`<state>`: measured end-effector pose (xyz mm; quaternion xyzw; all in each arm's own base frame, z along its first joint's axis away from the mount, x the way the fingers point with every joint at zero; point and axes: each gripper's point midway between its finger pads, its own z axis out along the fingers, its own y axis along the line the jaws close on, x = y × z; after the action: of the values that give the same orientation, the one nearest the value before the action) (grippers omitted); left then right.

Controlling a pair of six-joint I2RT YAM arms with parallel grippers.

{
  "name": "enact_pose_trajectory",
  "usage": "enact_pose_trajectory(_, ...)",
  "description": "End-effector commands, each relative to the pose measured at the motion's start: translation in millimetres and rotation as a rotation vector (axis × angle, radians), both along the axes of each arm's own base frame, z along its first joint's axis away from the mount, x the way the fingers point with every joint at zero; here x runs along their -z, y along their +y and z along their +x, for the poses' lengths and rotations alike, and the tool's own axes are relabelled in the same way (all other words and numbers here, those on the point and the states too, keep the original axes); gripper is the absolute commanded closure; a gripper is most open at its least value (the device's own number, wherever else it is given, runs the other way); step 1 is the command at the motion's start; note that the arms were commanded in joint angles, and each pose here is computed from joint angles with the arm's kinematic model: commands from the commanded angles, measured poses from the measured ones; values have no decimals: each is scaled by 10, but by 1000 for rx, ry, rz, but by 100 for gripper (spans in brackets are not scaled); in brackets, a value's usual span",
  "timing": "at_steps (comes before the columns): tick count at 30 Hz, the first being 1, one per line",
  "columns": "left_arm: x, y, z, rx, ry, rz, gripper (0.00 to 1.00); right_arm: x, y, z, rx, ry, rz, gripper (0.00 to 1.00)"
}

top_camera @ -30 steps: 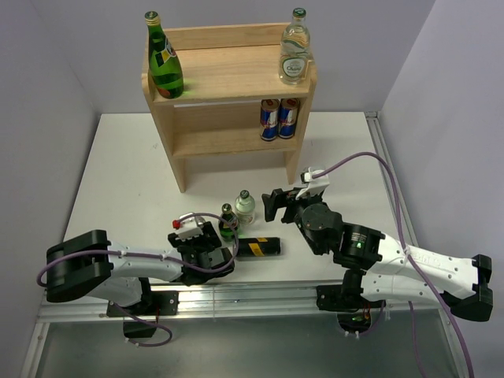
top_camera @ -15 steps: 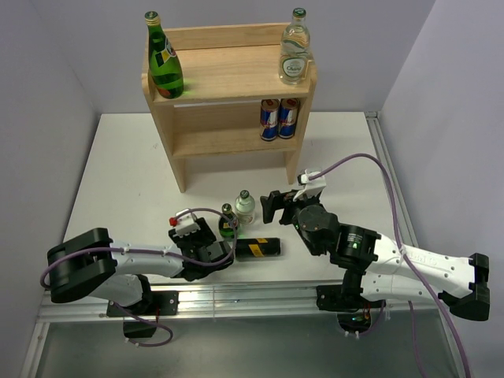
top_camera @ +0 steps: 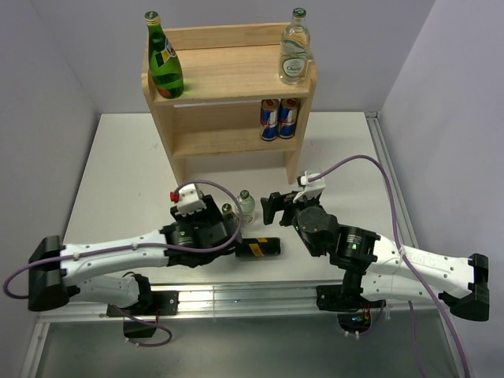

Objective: Place and organize the beverage onto the shelf

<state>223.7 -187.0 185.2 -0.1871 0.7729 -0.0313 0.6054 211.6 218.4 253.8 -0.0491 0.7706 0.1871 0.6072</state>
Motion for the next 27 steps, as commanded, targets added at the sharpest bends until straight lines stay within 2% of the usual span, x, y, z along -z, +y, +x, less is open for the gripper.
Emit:
enact_pose_trajectory(1,-664,94,154,29,-109,114,100,-120,-38,-17,8,-21,62,0)
enact_pose_trajectory(2,-665,50,174,97,-90,95,100,-119,-49,-19,9,-22,62,0)
enact_pose_trajectory(3,-854,-8,341,106,-141,-12,100,-127,-53,-23,8,-22,68,0)
enact_pose_trajectory(4,-891,31,410,146,-141,36,100,-131,-72,-24,11,-24,69,0)
enact_pose_trajectory(6,-1005,106,640,186,-158,-8,100,-125,-84,-29,13,-22,69,0)
enact_pose_trajectory(12,-1189,197,1308,187,-105,76,100,-121,-137,-33,23,-27,74,0)
enact_pose_trajectory(13,-1303,200,1393,180,-119,66,100,-115,-142,-37,23,-28,72,0)
enact_pose_trajectory(15,-1248,248,1574,166,-101,60,100,-114,-154,-38,24,-29,66,0)
enact_pose_trajectory(19,-1334,294,1791,163,-128,32,100,-88,-230,-35,44,-30,46,0)
enact_pose_trajectory(27,-1463,484,1967,111,-169,24,100,-54,-311,-60,45,-42,50,0)
